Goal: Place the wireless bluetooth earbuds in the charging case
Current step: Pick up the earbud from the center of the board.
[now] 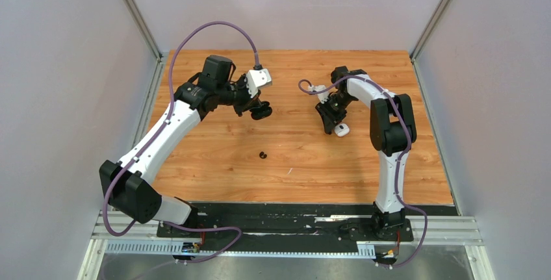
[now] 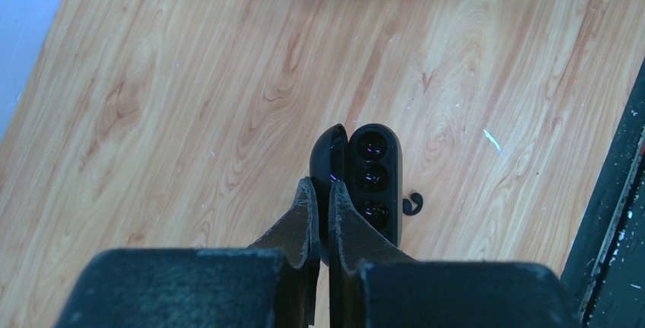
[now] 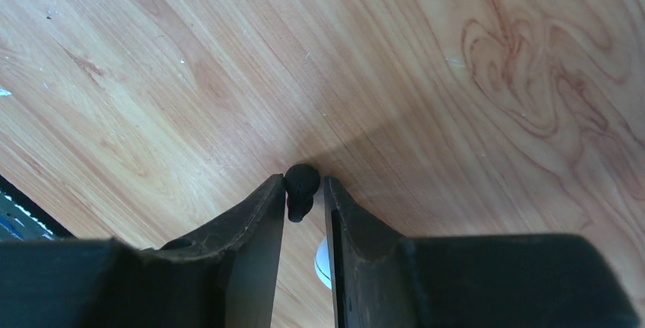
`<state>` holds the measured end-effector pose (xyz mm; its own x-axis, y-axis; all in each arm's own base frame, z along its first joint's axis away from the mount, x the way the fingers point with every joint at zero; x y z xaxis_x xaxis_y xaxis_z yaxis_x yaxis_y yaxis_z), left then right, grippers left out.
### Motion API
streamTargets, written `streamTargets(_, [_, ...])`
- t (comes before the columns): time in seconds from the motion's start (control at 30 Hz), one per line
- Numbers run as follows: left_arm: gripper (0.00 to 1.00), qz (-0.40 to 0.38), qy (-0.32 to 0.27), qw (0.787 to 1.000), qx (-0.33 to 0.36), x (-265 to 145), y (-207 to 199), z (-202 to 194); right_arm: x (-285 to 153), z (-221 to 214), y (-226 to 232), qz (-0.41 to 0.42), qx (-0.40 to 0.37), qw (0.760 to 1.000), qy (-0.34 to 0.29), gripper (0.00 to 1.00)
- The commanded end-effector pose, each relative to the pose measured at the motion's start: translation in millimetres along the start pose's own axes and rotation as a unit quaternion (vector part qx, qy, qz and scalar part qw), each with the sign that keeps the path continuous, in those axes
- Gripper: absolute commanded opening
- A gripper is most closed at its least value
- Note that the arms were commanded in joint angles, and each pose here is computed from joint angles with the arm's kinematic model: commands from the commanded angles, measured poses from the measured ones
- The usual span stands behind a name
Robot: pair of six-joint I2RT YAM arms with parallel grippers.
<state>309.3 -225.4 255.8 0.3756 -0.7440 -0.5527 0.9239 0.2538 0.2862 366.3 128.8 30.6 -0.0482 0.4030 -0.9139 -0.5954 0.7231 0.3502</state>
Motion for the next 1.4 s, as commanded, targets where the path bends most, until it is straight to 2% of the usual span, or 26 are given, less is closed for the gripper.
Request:
streamTargets(0.0, [0.0, 0.004, -0.022, 1.0, 0.0, -2, 4, 12, -20, 20, -7, -0.04, -0.014, 0.998, -0.034, 0.3])
streamTargets(0.37, [0.0, 0.004, -0.022, 1.0, 0.001, -1, 4, 11, -23, 18, -8, -0.049, -0.01, 0.998, -0.032, 0.34])
streamTargets(0.73, [0.0, 0.0, -0.021, 1.0, -0.003, 1, 3, 9, -26, 14, -3, -0.04, 0.002, 0.999, -0.025, 0.26])
streamTargets(0.9, [0.0, 0.0, -0.019, 1.0, -0.002, 1, 2, 8, -29, 14, 2, -0.033, 0.01, 0.999, -0.026, 0.31])
streamTargets(1.07, [0.0, -0.001, -0.02, 1.0, -0.002, 2, 2, 8, -31, 11, 5, -0.031, 0.017, 0.999, -0.024, 0.32])
streamTargets(1.37, [0.0, -0.001, -0.02, 1.0, -0.003, 1, 2, 8, -34, 13, 8, -0.029, 0.023, 0.999, -0.03, 0.25])
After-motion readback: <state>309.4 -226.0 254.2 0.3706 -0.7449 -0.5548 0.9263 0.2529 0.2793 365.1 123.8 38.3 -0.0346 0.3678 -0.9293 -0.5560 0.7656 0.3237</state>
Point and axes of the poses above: each gripper's point midway between its finger pads, its own x axis out along the fingers, its own y axis along the line the jaws close on, z = x × y, the point moved 1 cm from there along -x, back along the fingers, and after that the axes turned 10 degrees about x, right-handed, at the moved point
